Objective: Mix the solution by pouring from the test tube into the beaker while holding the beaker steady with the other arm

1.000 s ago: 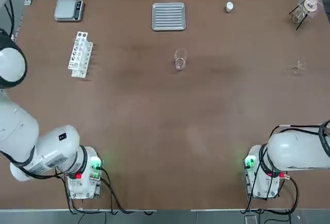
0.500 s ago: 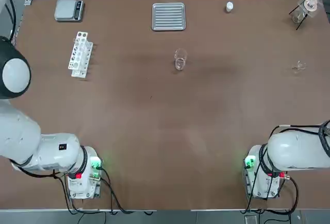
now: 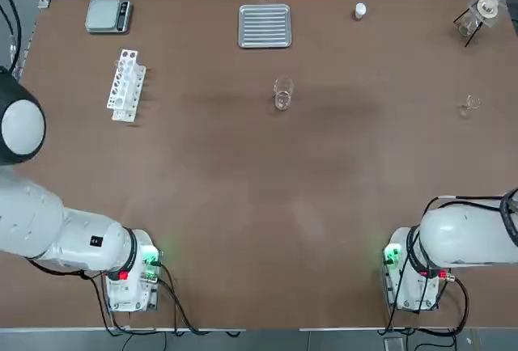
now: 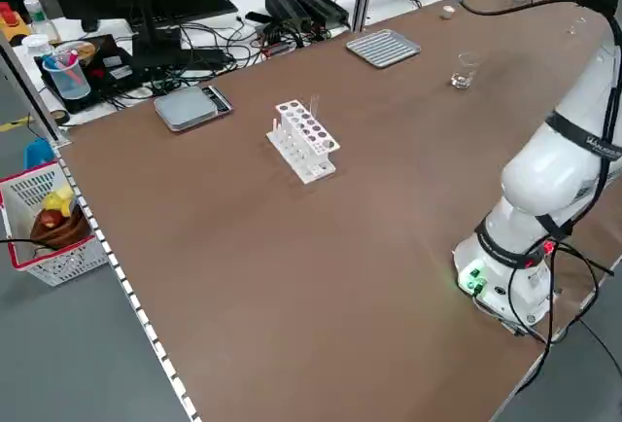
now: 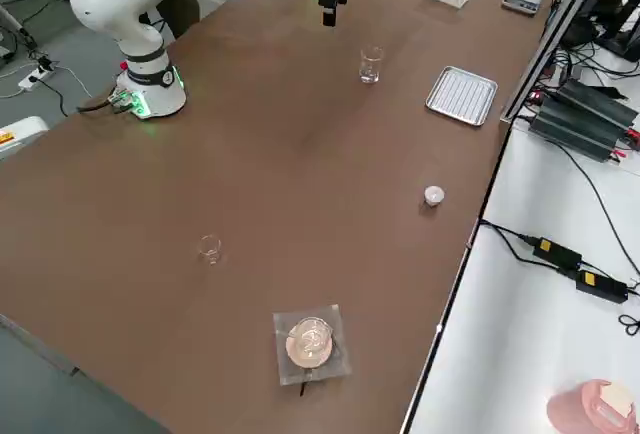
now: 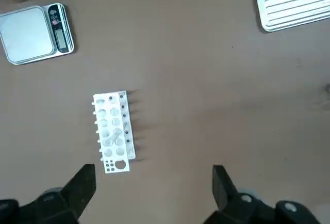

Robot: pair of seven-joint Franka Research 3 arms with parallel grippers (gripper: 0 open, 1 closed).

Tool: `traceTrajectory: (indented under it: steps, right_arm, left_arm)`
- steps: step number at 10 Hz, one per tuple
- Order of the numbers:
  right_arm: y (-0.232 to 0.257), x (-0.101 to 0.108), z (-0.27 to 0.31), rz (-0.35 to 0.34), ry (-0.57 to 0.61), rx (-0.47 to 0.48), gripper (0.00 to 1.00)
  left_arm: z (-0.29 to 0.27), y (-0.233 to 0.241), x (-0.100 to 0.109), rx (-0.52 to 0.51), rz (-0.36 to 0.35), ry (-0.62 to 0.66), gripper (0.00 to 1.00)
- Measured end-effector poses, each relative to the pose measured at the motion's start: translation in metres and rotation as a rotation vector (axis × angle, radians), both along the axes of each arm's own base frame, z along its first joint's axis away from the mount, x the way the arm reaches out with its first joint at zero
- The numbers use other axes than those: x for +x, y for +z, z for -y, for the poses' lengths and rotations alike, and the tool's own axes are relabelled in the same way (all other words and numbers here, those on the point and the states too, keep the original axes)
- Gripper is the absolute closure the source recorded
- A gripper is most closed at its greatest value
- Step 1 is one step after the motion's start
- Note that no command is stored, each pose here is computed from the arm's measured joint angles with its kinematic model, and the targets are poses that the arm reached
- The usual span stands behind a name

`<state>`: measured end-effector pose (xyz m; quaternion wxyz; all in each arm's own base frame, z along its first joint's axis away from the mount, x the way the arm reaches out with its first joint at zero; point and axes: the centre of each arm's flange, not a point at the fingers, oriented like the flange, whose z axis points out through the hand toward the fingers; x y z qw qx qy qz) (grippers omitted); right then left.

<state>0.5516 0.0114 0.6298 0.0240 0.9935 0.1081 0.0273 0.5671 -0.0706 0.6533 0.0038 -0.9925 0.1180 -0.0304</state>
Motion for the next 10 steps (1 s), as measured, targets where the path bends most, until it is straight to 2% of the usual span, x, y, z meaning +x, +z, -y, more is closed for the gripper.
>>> traceTrajectory:
  steps: [7, 10]
  right_arm:
    - [0.0, 0.0, 0.0009, 0.0, -0.002, 0.0, 0.01]
    - [-0.0002, -0.0001, 0.0014, -0.001, -0.017, 0.001, 0.01]
  left_arm:
    - [0.0003, -0.0039, -0.0025, -0.005, -0.015, 0.135, 0.0]
    - [0.0003, -0.0051, -0.0028, -0.005, -0.02, 0.148, 0.0]
